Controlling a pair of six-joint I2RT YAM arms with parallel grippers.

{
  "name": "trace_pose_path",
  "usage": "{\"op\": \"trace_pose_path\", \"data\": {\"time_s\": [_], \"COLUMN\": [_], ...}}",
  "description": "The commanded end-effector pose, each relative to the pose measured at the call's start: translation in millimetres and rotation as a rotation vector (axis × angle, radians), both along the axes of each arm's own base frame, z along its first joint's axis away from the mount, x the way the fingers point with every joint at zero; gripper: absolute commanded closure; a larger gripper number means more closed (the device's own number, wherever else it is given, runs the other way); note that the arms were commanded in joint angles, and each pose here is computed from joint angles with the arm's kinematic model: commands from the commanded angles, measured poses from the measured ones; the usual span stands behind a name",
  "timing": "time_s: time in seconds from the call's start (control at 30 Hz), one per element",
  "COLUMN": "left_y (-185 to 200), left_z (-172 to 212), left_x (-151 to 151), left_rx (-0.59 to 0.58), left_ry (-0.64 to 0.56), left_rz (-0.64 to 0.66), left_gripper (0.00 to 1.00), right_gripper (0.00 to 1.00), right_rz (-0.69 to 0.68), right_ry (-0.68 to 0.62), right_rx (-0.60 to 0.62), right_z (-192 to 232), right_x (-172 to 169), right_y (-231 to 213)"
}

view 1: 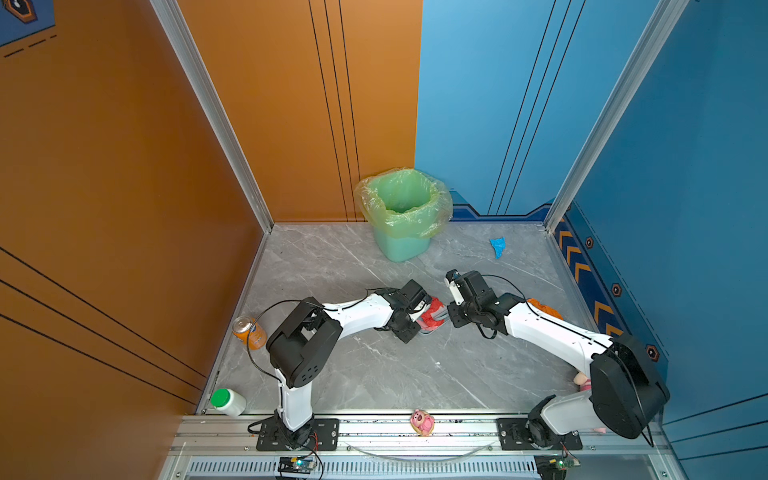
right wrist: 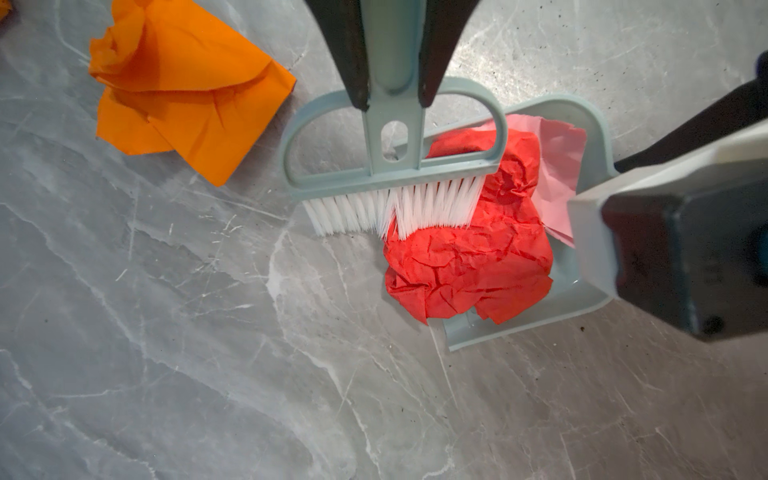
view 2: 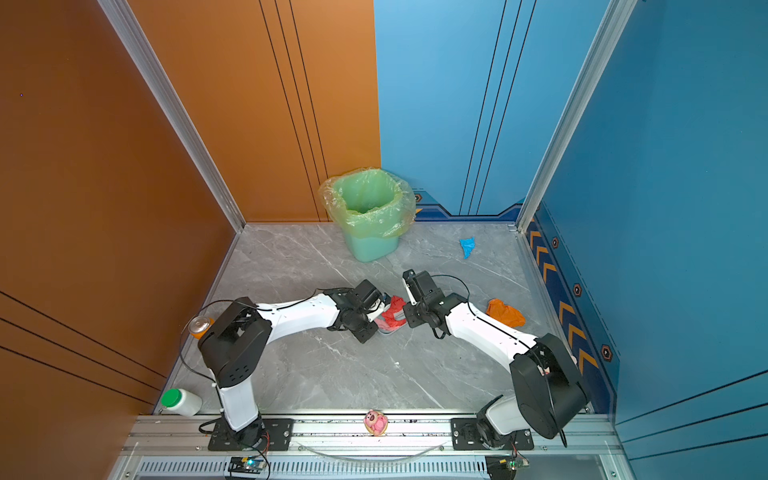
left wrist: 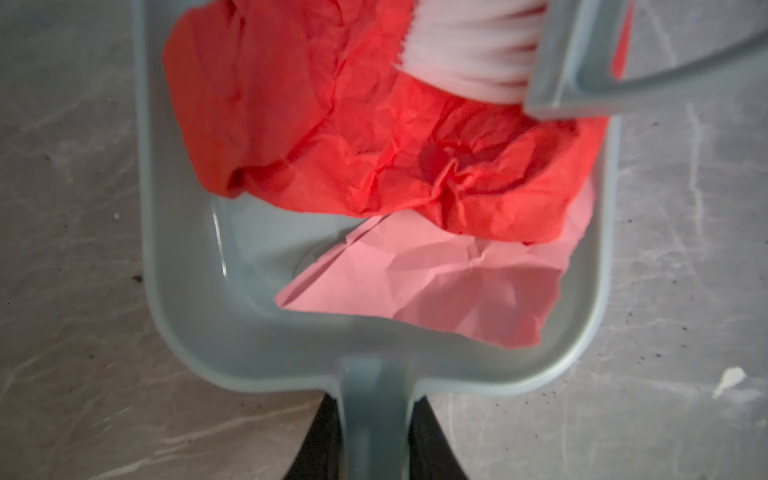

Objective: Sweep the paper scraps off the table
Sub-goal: 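Push the red scrap toward the dustpan with the right gripper's brush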

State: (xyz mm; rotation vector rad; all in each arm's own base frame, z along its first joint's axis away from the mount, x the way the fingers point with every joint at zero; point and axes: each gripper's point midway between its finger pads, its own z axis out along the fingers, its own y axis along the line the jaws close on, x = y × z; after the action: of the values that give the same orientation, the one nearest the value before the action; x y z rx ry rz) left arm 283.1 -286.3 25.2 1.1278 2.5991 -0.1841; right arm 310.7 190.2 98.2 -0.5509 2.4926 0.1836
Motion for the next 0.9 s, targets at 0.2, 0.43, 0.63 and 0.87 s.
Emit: {"op": "trace_pose_path", "data": {"time_s": [0.2, 0.43, 0.63, 0.87], "left_y": [4, 5, 3, 1], "left_z": [-14, -14, -17, -17], "left_x": [-10, -10, -10, -10], "left_rx": [0.061, 0.067, 0.066, 0.065], "left_ry": [0.036, 0.028, 0.037, 0.036], "left_rz": [-0.021, -0.021, -0.018, -0.017], "left_gripper": [1.0, 1.0, 1.0, 1.0], "right_gripper": [1.0, 1.0, 1.0, 1.0], "right_rz": [0.044, -0.038, -0.081, -0.208], "right_ry": [0.034, -0.09, -0.093, -0.135], "right_rx": [-0.005, 0.053, 0.16, 0.208], "right_z": [-5, 23, 39, 43], "right_x": [-13, 5, 9, 20], "right_y": [3, -13, -24, -53]}}
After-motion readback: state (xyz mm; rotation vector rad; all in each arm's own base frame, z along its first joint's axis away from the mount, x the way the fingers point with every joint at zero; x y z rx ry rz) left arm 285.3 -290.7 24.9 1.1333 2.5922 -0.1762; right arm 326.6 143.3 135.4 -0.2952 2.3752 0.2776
